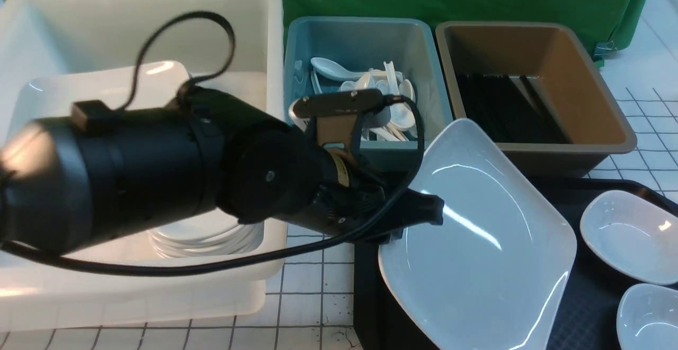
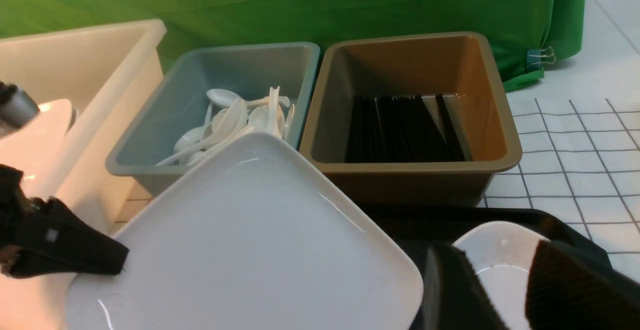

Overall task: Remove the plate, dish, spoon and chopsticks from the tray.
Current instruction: Use the left arm to put the plate into the large storage box on the left

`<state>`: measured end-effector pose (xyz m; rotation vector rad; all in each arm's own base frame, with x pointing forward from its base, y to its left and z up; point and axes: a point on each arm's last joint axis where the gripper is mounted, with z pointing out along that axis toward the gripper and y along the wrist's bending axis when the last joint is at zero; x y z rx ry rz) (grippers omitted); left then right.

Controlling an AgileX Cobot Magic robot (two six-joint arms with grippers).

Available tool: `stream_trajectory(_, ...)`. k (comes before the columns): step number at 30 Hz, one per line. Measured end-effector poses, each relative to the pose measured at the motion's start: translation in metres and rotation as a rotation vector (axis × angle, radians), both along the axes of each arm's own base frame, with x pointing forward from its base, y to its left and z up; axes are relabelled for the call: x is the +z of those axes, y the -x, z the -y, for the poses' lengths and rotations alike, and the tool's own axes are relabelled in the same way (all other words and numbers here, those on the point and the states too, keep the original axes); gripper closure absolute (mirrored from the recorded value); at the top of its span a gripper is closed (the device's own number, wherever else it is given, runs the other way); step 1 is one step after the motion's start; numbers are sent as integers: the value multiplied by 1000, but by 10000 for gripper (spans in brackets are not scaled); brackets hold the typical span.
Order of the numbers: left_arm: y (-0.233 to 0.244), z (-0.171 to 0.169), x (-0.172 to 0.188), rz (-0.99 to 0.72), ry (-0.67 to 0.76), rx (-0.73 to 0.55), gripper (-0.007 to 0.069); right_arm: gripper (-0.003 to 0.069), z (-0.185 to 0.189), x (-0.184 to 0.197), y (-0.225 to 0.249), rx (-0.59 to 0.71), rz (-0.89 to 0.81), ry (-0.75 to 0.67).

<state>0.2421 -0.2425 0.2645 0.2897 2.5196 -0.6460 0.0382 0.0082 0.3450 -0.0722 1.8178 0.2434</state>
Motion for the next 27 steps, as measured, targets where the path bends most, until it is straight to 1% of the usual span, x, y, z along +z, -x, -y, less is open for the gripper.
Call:
stream_trajectory(8,6,-6,15,43,-3,-31,610,421,0,0,0,0,0,0)
stream_trajectory(17,9,-8,21,58,5,-49,610,421,0,0,0,0,2,0)
stream_trajectory(21,15,-13,34,100,17,-74,608,421,0,1,0,0,8,-2)
stream_trajectory(27,20,-19,47,135,40,-79,608,420,0,1,0,-3,12,-15)
